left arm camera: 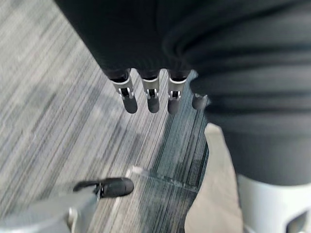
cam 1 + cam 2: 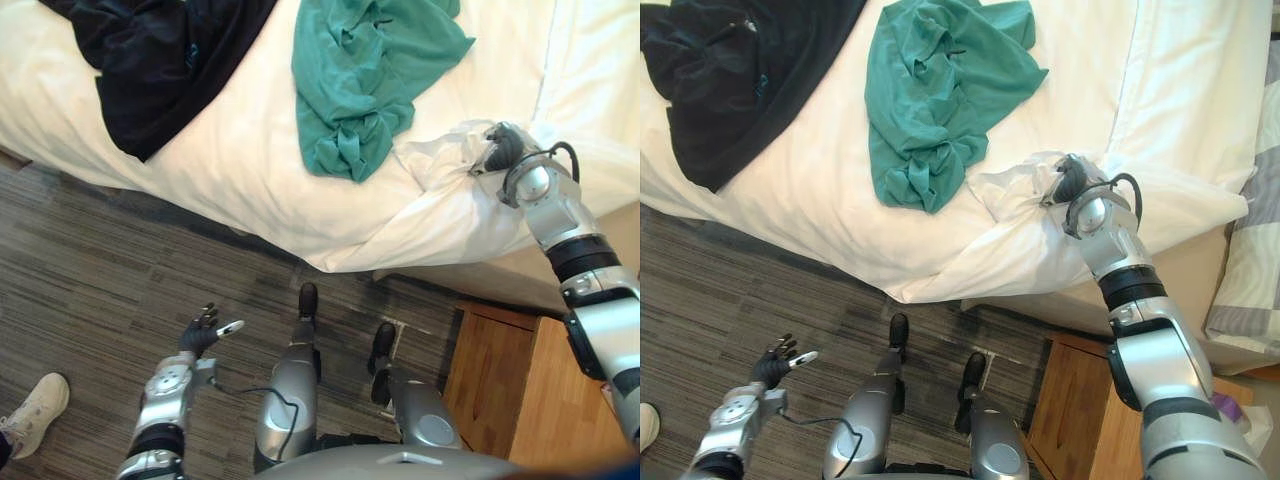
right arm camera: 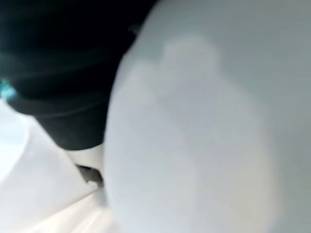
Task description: Tidy the bed and pick cloth on bed and put in laundry
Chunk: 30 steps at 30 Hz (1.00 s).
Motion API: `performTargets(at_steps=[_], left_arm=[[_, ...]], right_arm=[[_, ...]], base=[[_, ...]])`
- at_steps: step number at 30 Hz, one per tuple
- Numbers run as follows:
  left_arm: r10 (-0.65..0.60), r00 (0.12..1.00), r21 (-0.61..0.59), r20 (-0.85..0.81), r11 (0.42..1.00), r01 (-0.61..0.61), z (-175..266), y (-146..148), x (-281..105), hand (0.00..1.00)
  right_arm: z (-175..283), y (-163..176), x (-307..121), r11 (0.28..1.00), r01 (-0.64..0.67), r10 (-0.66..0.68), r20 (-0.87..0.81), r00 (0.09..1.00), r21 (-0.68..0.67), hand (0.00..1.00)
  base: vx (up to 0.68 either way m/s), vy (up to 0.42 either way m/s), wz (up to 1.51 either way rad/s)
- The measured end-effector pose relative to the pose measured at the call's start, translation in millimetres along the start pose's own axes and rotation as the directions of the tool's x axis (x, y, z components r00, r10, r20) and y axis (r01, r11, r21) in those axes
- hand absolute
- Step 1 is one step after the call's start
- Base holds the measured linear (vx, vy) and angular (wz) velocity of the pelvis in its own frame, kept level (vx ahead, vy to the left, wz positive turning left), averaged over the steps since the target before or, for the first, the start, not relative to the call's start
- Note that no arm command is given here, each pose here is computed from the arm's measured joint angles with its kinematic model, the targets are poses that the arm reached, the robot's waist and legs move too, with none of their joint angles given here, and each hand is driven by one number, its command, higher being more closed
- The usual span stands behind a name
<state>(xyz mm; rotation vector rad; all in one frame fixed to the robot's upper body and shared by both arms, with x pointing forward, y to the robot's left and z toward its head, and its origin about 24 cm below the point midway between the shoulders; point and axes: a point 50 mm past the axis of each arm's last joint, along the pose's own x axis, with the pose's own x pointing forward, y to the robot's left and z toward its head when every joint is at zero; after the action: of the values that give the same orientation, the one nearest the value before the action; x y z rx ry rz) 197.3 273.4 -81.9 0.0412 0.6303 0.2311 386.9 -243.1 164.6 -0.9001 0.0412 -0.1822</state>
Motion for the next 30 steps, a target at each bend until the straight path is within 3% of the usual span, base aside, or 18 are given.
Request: performTargets(at_steps=[3, 6, 10, 15, 16, 22, 25, 26, 30], left_arm=[[0.003, 0.998, -0.001, -0.068, 1.000, -0.003, -12, -18, -1, 0.00], [0.031, 0.996, -0.017, -0.085, 0.999, -0.032, -19, -24, -5, 0.00], [0.049, 0.984, -0.009, -0.172, 0.999, -0.051, -40, -31, -13, 0.00], [0.040, 0.952, 0.019, -0.305, 0.999, -0.035, -78, -45, -34, 0.00], [0.031, 0.946, 0.018, -0.323, 0.999, -0.027, -83, -48, -36, 0.00], [0.006, 0.934, 0.018, -0.358, 1.000, 0.000, -98, -55, -45, 0.00], [0.007, 0.932, 0.013, -0.362, 1.000, -0.003, -102, -54, -48, 0.00], [0.009, 0.928, 0.005, -0.371, 1.000, -0.008, -106, -53, -50, 0.00], [0.004, 0.913, -0.099, -0.409, 0.994, -0.049, -116, -54, -56, 0.00]], right_arm=[[-24, 25, -16, 0.944, 0.088, -0.058, -0.104, 0.993, 0.318, 1.00], [-45, 48, -41, 0.854, 0.173, -0.092, -0.184, 0.979, 0.491, 1.00], [-74, 71, -82, 0.794, 0.244, -0.095, -0.282, 0.955, 0.557, 1.00], [-114, 96, -140, 0.795, 0.286, -0.058, -0.401, 0.914, 0.536, 1.00], [-116, 98, -147, 0.799, 0.287, -0.063, -0.401, 0.914, 0.528, 0.00], [-134, 117, -181, 0.716, 0.390, -0.046, -0.518, 0.854, 0.579, 0.00], [-146, 138, -203, 0.584, 0.480, 0.031, -0.609, 0.793, 0.655, 0.00], [-154, 147, -215, 0.509, 0.542, 0.070, -0.659, 0.749, 0.669, 0.00], [-178, 167, -251, 0.286, 0.712, 0.149, -0.764, 0.628, 0.641, 0.00]], base=[[0.04, -0.020, -0.02], [0.01, -0.005, -0.14], [0.01, 0.010, -0.27], [0.04, 0.027, -0.28], [0.04, 0.041, -0.18], [0.05, 0.021, -0.10], [0.08, 0.002, -0.20], [0.13, -0.005, -0.17], [0.08, 0.002, -0.34]])
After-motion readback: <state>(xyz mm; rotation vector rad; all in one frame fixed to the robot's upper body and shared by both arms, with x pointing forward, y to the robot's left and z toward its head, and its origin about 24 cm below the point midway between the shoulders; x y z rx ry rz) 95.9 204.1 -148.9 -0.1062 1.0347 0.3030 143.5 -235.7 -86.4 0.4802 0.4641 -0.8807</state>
